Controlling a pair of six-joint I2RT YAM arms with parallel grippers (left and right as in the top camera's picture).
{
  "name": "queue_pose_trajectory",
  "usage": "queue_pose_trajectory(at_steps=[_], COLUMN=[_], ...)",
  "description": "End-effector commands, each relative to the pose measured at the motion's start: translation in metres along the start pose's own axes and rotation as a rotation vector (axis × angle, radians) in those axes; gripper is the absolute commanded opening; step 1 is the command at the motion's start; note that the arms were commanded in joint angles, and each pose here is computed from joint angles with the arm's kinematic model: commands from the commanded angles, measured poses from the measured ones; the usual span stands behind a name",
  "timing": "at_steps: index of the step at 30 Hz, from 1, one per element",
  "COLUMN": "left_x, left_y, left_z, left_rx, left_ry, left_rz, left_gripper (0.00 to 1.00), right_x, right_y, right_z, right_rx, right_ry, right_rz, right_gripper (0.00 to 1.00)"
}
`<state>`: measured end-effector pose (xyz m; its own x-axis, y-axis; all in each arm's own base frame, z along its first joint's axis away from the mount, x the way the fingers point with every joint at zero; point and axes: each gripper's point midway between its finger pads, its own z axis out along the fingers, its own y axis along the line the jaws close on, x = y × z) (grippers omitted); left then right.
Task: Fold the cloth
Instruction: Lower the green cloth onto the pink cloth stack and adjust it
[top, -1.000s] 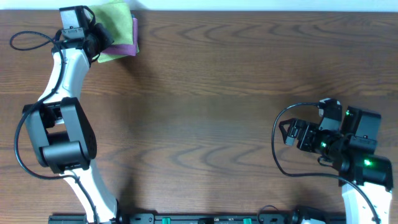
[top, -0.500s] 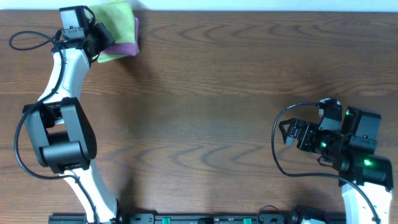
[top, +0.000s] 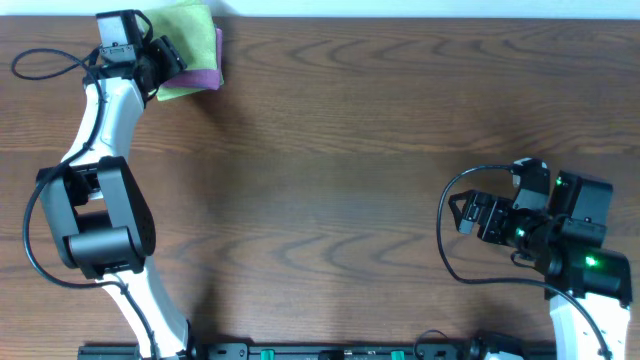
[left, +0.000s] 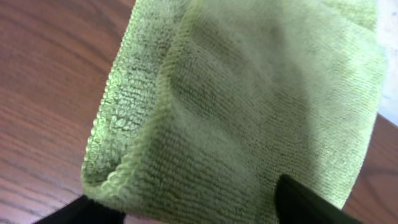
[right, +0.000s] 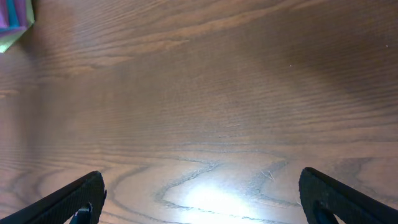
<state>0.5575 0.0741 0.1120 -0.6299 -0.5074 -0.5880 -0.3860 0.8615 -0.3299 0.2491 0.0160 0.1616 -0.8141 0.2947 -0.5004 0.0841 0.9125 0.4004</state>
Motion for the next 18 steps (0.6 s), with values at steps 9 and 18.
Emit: queue_pose_trajectory(at_steps=[9, 18], left_x=[-0.022, -0.030], left_y=[-0.003, -0.001], left_z=[-0.025, -0.056], left_rx=[-0.015, -0.056], left_ry=[-0.053, -0.073], left_rz=[0.034, 0.048], left_gripper=[0.90, 0.96], right_x=[0.001, 0.001], right_y=[-0.002, -0.002], right_z=[0.000, 0.000], right_rx=[0.000, 0.000], right_ry=[-0.001, -0.001], right_rz=[-0.004, -0.004], right_gripper=[0.99, 0.99])
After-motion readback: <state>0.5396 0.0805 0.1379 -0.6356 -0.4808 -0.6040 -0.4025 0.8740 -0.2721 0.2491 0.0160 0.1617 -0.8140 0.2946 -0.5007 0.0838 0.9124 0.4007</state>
